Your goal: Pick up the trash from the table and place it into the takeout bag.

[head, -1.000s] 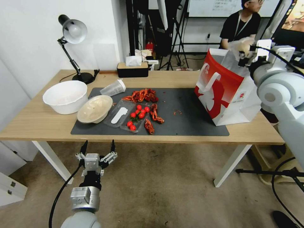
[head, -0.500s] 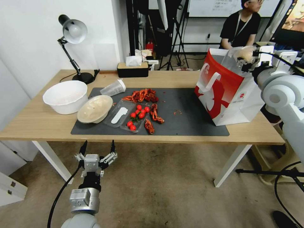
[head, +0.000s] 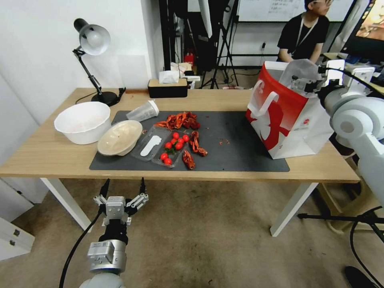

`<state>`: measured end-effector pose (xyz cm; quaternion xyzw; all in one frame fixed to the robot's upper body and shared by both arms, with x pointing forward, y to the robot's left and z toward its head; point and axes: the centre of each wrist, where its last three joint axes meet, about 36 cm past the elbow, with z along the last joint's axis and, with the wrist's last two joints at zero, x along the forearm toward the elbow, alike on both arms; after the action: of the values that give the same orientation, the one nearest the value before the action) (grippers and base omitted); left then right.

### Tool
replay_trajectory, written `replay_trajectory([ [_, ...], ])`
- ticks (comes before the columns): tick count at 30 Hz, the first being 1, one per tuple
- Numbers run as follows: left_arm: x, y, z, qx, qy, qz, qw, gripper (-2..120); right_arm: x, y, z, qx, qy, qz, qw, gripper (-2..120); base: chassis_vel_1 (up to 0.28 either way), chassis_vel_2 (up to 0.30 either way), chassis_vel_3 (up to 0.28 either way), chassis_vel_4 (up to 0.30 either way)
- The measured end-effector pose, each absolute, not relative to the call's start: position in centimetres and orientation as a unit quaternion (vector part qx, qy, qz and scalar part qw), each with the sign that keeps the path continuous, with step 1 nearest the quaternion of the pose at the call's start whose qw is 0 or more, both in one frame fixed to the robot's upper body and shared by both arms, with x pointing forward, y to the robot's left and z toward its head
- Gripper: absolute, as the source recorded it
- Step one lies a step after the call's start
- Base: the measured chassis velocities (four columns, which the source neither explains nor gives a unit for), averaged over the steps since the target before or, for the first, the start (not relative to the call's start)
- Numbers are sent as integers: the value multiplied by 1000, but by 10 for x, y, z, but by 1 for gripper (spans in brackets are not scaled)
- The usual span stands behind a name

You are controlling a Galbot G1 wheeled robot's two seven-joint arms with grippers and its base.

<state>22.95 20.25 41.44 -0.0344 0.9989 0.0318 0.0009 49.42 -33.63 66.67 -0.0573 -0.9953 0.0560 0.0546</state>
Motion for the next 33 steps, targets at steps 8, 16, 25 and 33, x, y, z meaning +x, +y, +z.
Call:
replay_trajectory([
  [8,229,202,415,-34,999,32,2,100,472,-330,669,-18,-999,40,20,100,0,0,0,0],
  [16,229,202,415,-34,999,32,1,100,417,-303,641,68,-997,11,-42,100,0,0,0,0],
  [25,231,204,413,-29,999,31,1,100,354,-284,559,85,-994,-1,-67,100,0,0,0,0],
  [33,233,208,415,-23,999,31,4,100,306,-276,495,81,-995,-30,-57,100,0,0,0,0],
])
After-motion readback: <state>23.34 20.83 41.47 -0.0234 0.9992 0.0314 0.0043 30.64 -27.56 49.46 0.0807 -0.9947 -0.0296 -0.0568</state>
